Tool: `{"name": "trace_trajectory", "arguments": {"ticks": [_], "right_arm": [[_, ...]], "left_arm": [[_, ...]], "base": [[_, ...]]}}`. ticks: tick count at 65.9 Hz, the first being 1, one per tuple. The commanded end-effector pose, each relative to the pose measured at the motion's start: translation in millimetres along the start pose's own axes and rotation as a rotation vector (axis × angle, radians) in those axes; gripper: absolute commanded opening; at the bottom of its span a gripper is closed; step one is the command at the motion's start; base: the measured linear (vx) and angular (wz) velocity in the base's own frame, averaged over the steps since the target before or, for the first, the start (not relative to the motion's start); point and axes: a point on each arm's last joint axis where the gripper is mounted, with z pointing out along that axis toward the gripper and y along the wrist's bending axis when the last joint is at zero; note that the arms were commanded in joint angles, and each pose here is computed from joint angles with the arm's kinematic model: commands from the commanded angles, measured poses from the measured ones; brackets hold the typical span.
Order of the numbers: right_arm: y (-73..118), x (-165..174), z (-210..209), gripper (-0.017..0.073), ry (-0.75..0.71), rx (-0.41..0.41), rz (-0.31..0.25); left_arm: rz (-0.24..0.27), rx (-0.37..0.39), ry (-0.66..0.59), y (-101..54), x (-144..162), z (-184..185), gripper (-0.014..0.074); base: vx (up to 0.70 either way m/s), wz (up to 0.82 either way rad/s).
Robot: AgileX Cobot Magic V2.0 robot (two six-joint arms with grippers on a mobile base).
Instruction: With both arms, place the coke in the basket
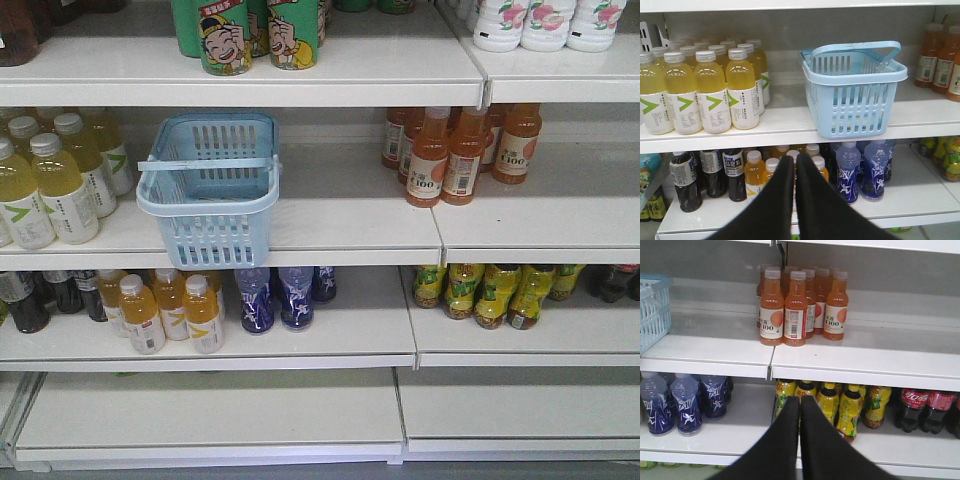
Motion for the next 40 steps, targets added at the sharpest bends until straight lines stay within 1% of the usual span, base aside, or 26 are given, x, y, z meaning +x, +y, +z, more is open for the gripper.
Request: {"name": "trace_trajectory", "arguments": {"ticks": [1, 40], "right_arm": [[-0.6, -5.2, -0.7, -0.0002, -0.08, 0.01, -0.01], [-0.6, -5.2, -0.7, -0.0002, -0.08, 0.01, -0.01]], "left_arm": [[0.001, 0.014, -0.112, -1.5, -15.1, -3.7, -0.0006], [0.001, 0.014, -0.112, -1.5, -15.1, -3.7, -0.0006]], "base": [[0.03, 0.0], [0.03, 0.0]]}}
